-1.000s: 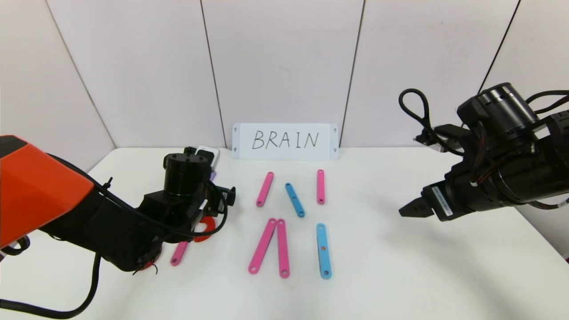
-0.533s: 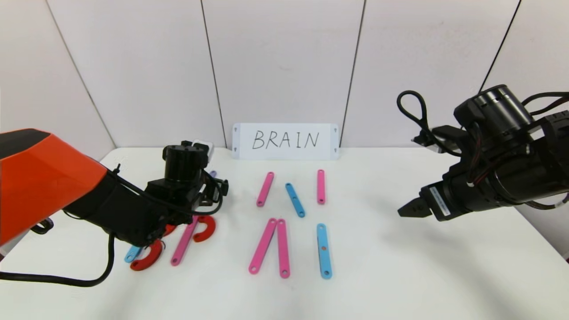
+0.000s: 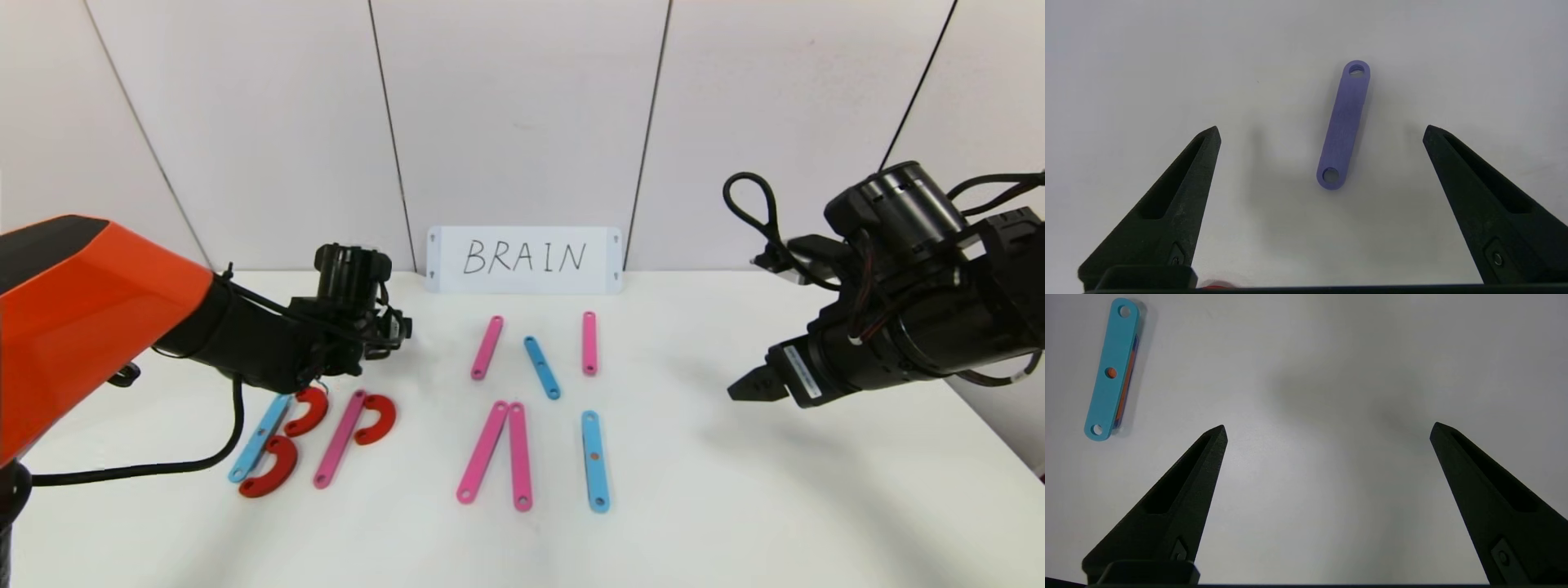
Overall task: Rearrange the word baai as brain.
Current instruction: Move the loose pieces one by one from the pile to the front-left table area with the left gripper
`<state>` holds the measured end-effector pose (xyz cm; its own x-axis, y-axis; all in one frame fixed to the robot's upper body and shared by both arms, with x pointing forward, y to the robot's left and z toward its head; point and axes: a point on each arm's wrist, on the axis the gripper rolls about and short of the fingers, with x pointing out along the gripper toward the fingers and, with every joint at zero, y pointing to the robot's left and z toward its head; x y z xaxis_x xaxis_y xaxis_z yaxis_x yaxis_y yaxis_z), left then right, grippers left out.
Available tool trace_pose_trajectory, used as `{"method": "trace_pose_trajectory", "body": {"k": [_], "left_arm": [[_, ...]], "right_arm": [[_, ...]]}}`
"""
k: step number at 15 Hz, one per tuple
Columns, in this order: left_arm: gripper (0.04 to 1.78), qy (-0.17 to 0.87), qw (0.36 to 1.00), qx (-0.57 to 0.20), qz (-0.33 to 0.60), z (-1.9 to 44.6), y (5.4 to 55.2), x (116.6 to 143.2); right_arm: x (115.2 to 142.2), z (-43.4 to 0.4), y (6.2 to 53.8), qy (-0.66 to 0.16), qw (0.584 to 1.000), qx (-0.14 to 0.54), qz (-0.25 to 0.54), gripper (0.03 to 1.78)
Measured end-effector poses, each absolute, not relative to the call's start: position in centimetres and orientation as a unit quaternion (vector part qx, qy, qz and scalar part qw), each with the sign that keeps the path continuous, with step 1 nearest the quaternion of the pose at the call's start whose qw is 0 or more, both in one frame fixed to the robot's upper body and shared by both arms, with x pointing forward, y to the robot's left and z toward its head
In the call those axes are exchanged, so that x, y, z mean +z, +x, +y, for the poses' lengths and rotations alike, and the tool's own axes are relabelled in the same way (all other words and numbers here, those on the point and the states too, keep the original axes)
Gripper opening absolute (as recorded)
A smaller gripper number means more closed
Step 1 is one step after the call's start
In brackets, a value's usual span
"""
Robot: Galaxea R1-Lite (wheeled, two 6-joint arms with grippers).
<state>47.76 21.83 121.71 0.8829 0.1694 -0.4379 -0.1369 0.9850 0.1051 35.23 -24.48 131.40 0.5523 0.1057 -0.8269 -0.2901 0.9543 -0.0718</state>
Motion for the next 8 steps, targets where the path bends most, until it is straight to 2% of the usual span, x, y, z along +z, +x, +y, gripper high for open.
{"method": "trace_pose_trajectory", "body": {"k": [8], "left_arm": [[1.73, 0.005, 0.967, 0.073, 0.245, 21.2, 49.5, 120.1]], "right_arm": [[131.2, -24.4, 35.3, -0.102, 0.874, 0.114, 0.462, 1.74]]}}
